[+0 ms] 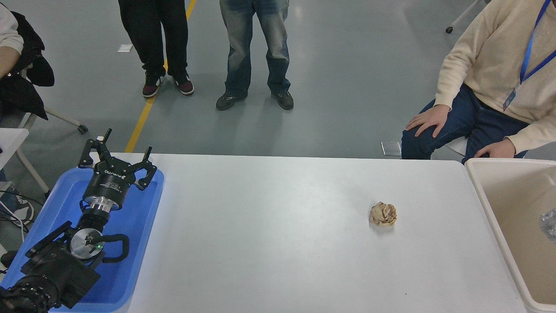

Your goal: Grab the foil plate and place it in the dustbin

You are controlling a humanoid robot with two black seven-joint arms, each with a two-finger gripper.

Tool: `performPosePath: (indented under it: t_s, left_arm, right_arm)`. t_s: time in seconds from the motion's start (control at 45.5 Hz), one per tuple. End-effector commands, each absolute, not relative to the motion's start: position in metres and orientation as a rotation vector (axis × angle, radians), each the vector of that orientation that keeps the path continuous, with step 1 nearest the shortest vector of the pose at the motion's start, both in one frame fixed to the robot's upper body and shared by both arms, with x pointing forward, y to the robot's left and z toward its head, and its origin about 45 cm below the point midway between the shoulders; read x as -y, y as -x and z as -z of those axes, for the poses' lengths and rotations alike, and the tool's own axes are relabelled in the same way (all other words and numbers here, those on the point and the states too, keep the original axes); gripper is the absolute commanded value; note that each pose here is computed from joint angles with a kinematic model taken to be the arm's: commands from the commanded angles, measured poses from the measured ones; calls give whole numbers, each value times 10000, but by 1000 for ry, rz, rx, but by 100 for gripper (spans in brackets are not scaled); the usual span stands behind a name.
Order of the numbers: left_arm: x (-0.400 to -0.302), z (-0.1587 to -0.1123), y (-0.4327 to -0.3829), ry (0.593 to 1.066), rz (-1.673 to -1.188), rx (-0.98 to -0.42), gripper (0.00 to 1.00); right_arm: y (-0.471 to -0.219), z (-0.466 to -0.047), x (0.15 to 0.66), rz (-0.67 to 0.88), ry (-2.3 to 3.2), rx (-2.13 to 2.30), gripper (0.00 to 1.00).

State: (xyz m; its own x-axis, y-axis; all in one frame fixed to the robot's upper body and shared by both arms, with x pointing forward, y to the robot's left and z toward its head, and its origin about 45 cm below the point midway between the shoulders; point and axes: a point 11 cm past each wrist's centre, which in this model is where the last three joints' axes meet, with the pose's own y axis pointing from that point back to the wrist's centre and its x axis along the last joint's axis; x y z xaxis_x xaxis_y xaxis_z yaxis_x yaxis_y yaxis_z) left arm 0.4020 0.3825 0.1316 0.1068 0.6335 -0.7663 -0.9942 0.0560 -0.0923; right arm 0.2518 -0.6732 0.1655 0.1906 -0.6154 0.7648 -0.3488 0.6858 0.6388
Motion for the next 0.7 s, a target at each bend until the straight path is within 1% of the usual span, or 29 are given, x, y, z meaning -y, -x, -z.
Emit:
performPosePath:
  t_s: [0.0, 0.022, 0.088, 0.198, 0.242, 0.264, 0.286, 0.352, 0.396, 0.418, 0.484, 0.527, 0.549, 0.593, 0.615, 0.681]
  left_arm:
    - [-3828, -1318, -4020, 728, -1368, -629, 100]
    - [-3829, -1312, -4015, 727, -1369, -630, 100]
    - [-3828, -1318, -4020, 728, -1368, -629, 100]
    - [-3829, -1312, -4015, 727, -1369, -630, 100]
    - [-3828, -1318, -4020, 728, -1368, -629, 100]
    - [-3827, -1310, -4015, 726, -1369, -631, 100]
    - [-3828, -1318, -4020, 728, -1368, -629, 100]
    - [-3829, -1312, -4015, 727, -1369, -630, 100]
    - [-3828, -1318, -4020, 728, -1368, -629, 100]
    - [-3829, -1312, -4015, 727, -1369, -630, 100]
    - [-3828, -1318, -4020, 728, -1368, -629, 100]
    - [-3829, -1312, -4015, 727, -1369, -630, 100]
    - [-3828, -1318, -4020, 728, -1368, -629, 100]
    - [-3827, -1310, -4015, 725, -1369, -631, 100]
    - [-3828, -1318, -4020, 728, -1368, -629, 100]
    - [-3829, -1312, -4015, 727, -1369, -630, 100]
  right_arm:
    - [-2583, -1601, 6704, 149, -797, 1469, 0]
    - [-2579, -1584, 6699, 144, -792, 1468, 0]
    - [-2556, -1465, 6645, 130, -776, 1461, 0]
    - [-2579, -1388, 6583, 104, -758, 1467, 0]
    - [-2589, -1360, 6557, 99, -757, 1466, 0]
    - [-2589, -1344, 6545, 97, -756, 1466, 0]
    - [-2582, -1316, 6529, 99, -758, 1461, 0]
    - [-2573, -1264, 6496, 98, -761, 1455, 0]
    - [-2589, -1255, 6478, 94, -762, 1457, 0]
    - [-2595, -1246, 6466, 93, -763, 1458, 0]
    - [-2603, -1208, 6430, 91, -766, 1456, 0]
    - [-2602, -1184, 6410, 88, -766, 1455, 0]
    - [-2609, -1181, 6403, 85, -765, 1457, 0]
    - [-2615, -1168, 6387, 79, -762, 1460, 0]
    - [-2622, -1169, 6382, 74, -759, 1463, 0]
    - [-2613, -1166, 6384, 67, -750, 1466, 0]
